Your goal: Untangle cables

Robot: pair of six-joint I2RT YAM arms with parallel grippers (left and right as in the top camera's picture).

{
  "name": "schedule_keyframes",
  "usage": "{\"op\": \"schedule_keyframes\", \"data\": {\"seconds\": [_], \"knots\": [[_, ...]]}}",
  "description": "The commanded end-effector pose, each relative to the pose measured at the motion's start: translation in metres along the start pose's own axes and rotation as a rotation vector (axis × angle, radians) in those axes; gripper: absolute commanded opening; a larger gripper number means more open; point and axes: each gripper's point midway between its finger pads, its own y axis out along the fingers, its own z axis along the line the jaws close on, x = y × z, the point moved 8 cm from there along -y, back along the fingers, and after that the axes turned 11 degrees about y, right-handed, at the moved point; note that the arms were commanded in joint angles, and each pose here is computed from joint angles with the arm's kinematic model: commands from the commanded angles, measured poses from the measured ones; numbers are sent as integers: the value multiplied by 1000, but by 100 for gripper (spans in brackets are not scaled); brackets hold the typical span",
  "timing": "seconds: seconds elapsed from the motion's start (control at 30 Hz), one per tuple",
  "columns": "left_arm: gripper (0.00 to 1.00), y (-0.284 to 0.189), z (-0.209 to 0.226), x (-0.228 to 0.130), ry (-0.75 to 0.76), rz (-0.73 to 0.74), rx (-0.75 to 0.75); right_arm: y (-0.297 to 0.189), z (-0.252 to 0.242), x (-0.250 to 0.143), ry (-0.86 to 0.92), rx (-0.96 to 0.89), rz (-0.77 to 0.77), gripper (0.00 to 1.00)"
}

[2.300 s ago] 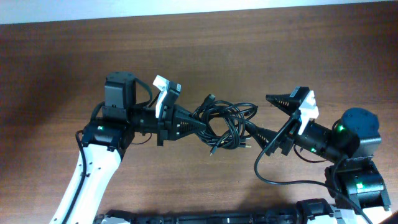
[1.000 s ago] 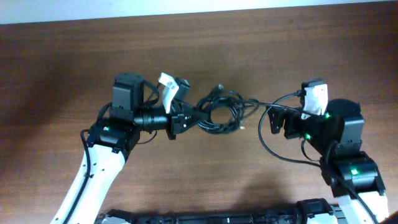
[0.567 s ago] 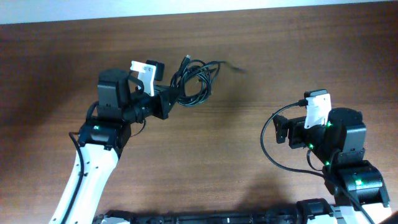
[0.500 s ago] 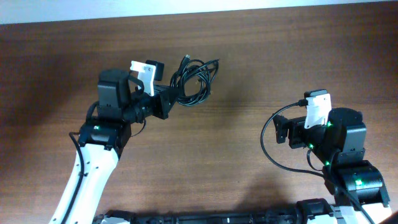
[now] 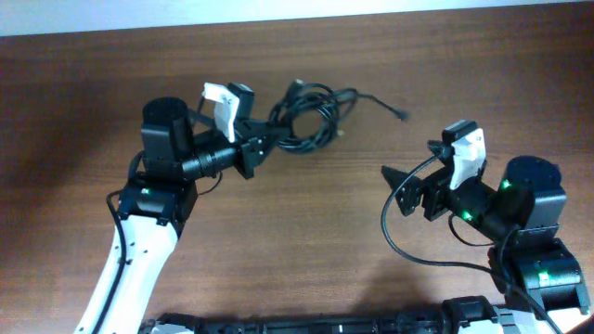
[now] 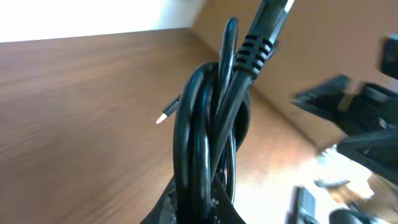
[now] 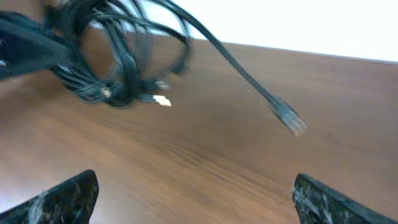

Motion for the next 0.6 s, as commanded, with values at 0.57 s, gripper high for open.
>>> {"op": "schedule_keyframes", "data": {"seconds": [0.57], "knots": [[0,38,-74,-12,489,170,-109,-6,19,3,-42,177,8,98]]}}
